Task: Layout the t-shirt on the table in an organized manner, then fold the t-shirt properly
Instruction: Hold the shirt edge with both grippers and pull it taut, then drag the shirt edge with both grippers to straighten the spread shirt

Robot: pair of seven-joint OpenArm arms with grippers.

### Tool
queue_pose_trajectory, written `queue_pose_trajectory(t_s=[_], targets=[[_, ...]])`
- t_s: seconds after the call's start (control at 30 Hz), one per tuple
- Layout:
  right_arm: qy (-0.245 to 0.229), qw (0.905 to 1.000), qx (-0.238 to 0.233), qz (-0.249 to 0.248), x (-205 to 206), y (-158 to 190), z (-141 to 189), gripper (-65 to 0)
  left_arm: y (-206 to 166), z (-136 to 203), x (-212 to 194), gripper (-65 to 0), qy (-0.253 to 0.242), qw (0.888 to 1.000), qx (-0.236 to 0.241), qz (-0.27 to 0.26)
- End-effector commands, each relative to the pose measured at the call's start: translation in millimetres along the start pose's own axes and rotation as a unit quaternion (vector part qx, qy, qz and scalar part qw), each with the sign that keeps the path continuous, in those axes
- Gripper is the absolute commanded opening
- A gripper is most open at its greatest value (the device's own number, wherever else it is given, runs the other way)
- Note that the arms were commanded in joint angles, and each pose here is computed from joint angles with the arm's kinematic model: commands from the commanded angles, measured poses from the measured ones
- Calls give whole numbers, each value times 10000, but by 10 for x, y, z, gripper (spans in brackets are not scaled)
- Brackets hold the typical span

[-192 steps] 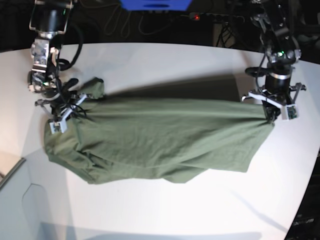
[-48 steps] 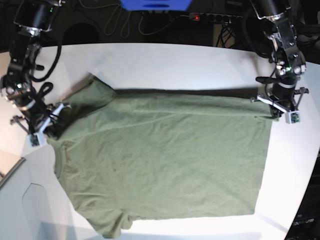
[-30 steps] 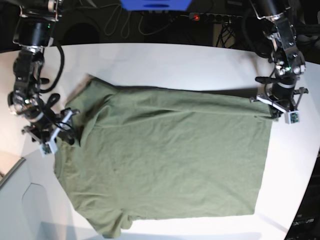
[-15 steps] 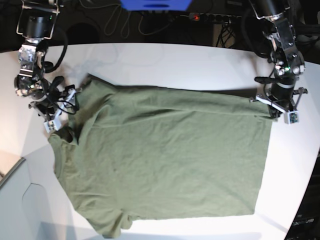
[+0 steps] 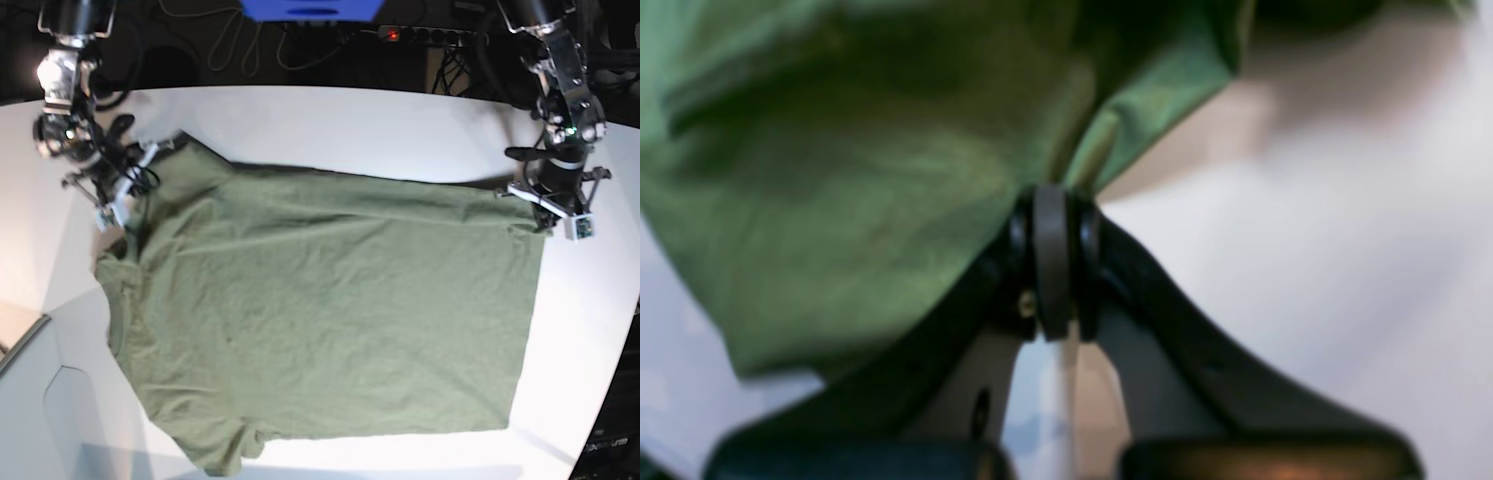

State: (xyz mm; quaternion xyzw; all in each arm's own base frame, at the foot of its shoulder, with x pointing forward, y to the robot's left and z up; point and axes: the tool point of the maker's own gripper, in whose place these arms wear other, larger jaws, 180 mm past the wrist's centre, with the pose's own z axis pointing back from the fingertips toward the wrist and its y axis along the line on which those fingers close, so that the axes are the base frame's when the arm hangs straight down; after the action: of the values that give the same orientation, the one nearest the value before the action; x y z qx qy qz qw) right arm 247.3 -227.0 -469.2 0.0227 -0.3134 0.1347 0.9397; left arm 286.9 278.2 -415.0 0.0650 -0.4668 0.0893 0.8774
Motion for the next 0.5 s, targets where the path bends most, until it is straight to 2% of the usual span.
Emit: queue_pose_trajectory(t_s=[0.0, 0.23, 0.47], targets=[[-243, 9995, -170, 107, 140, -124, 123, -650, 64, 55, 171, -650, -276, 9996, 77, -14], [-554, 9954, -763, 169, 101, -234, 716, -650, 31, 409, 134, -650, -439, 9985, 267, 198], [-624, 9944, -819, 247, 54, -80, 958, -650, 46, 505, -72, -650, -218, 9992, 291, 183]])
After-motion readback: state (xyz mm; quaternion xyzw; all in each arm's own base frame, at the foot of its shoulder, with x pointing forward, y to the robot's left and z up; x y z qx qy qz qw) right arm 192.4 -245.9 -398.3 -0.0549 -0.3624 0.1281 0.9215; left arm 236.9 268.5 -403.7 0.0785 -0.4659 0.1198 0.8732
